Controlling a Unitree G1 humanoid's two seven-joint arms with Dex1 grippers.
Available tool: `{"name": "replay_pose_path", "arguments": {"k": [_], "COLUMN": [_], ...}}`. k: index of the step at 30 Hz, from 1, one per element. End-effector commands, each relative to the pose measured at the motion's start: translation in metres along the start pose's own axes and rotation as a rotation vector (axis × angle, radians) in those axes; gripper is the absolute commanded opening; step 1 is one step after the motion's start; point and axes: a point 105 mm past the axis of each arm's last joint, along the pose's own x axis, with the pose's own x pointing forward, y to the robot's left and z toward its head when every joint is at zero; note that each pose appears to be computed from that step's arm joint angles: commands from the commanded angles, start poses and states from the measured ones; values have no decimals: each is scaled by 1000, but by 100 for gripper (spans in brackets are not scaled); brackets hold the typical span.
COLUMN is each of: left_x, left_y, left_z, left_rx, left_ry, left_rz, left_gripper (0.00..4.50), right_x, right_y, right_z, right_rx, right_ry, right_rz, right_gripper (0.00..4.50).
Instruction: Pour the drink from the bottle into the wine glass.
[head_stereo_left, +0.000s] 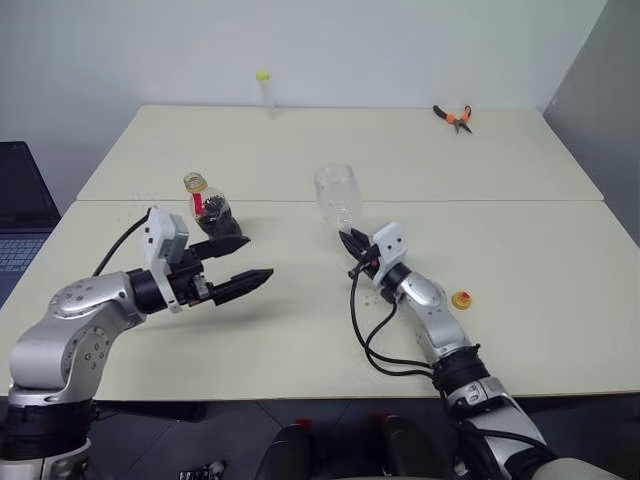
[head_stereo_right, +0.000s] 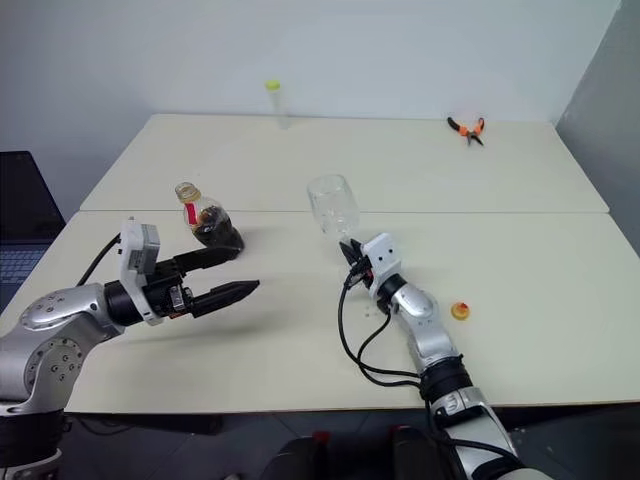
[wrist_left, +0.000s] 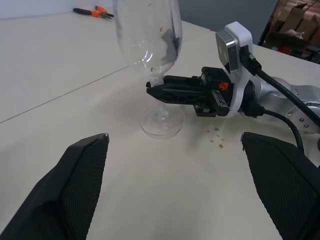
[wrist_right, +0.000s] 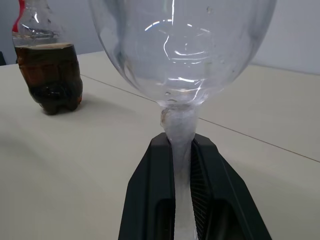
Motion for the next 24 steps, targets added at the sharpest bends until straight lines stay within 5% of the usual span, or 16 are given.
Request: {"name": "replay_pose_path", "arguments": {"k": [1, 8, 17, 24], "left_x": [4, 7, 8, 9], "left_y": [-3, -2, -2, -1], "left_z": [10, 10, 9, 9], "left_rx": [49, 55, 62, 65], "left_ry": [-21, -21, -16, -18], "left_rz": [-19, -28, -27, -26], "left_gripper": [450, 450, 450, 450], "right_x": [-4, -9, -7, -8], "right_y": [-1, 2, 4, 3], "right_z": [10, 8, 11, 12], "right_rx": [-8, 1, -11, -34], "right_ry": [-48, -41, -43, -36], "right_rz": [10, 26, 39, 40], "right_gripper": [16, 16, 323, 323]}}
